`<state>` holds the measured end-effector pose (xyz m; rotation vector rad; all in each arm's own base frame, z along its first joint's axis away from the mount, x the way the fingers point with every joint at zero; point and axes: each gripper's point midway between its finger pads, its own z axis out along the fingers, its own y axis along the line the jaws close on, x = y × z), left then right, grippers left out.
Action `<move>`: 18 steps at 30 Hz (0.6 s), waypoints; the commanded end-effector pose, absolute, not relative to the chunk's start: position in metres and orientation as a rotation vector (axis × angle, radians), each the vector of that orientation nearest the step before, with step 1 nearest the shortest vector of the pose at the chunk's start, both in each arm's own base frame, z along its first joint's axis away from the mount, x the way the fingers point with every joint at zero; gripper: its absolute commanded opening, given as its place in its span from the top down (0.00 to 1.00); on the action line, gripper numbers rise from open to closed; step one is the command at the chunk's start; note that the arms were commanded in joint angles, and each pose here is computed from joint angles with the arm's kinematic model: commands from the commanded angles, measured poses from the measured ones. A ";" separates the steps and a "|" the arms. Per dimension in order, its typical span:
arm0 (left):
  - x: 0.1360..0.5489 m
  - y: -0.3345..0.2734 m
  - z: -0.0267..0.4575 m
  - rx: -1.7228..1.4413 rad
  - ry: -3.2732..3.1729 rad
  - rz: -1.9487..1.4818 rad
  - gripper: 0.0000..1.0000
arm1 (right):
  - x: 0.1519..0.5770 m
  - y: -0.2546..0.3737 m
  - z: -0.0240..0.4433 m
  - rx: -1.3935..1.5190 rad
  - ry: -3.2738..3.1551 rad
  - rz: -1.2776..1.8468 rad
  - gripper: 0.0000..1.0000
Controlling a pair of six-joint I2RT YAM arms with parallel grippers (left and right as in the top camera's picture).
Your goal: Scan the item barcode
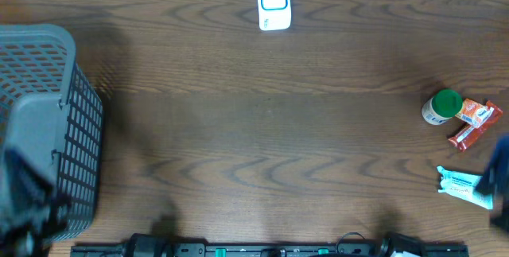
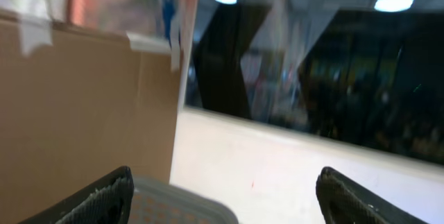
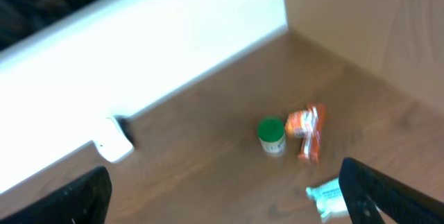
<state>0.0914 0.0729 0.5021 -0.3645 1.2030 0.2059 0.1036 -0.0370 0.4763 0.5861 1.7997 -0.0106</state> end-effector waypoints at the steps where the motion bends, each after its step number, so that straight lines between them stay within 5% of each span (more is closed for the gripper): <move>1: 0.062 0.070 0.501 -0.352 1.127 0.188 0.15 | 0.086 -0.024 0.472 0.463 1.802 -0.011 0.01; 7: 0.020 0.068 0.485 -0.381 1.013 0.238 0.15 | 0.044 -0.026 0.446 0.448 1.838 -0.036 0.01; 10: 0.020 0.064 0.480 -0.350 1.008 0.211 0.15 | 0.031 -0.025 0.422 0.386 1.915 -0.037 0.18; 11: 0.022 0.063 0.480 -0.344 1.009 0.203 0.15 | 0.029 -0.019 0.416 0.324 1.929 -0.010 0.12; 17: 0.025 0.064 0.475 -0.347 1.028 0.210 0.16 | 0.008 -0.014 0.374 0.245 1.922 0.038 0.08; 18: 0.027 0.064 0.472 -0.348 1.042 0.216 0.15 | 0.005 -0.014 0.370 0.243 1.903 0.040 0.01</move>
